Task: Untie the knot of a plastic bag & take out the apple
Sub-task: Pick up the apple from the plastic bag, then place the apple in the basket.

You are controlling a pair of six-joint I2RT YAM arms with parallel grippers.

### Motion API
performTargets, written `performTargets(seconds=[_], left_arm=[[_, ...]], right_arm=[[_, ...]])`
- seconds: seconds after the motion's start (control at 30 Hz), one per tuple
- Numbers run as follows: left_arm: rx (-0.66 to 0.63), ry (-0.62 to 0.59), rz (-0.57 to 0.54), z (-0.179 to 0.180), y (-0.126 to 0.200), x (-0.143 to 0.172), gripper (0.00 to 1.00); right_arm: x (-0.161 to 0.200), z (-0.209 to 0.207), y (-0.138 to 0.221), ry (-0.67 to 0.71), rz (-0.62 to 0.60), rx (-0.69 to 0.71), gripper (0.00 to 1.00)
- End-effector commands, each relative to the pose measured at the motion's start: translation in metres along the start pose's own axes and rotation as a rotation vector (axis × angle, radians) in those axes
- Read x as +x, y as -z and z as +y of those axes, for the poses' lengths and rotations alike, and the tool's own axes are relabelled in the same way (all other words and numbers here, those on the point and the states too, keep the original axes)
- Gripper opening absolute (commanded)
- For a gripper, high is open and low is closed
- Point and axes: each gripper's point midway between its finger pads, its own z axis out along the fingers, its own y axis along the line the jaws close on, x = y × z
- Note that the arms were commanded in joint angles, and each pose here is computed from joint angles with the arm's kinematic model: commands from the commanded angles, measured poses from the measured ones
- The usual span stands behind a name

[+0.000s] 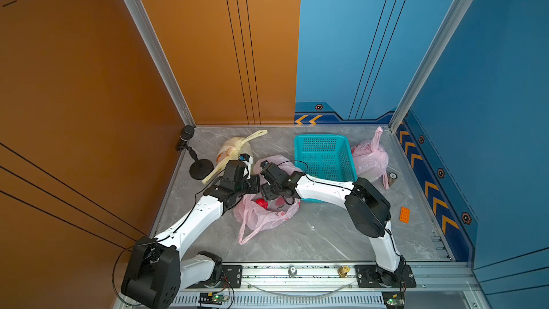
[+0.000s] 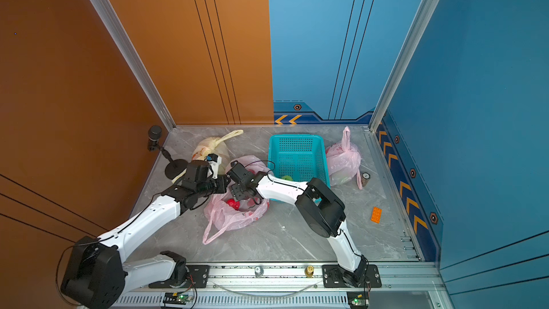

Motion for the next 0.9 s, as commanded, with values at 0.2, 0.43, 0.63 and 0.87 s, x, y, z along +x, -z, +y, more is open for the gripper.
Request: performTargets(seconds=[0.2, 0.43, 0.63, 0.87], left_arm=[[-0.012, 0.014, -0.016, 0.002, 0.0, -0.005, 0.0], [-0.046, 0.007, -0.014, 0.006, 0.0, -0.005, 0.0], [-0.065, -0.032, -0.036, 0.0, 0.004, -0.016, 0.0], [-0.12, -0.129, -0.014, -0.012, 0.009, -0.015, 0.0]], right_arm=[[-0.004, -0.002, 0.032, 0.008, -0.028, -0.024, 0.53], [-0.051, 0.03, 0.132, 0.037, -0.24, -0.306, 0.44], [-0.079, 0.025, 0.216, -0.06, -0.355, -0.579, 0.44], [-0.082, -0.139, 0.223, -0.344, -0.429, -0.15, 0.44]])
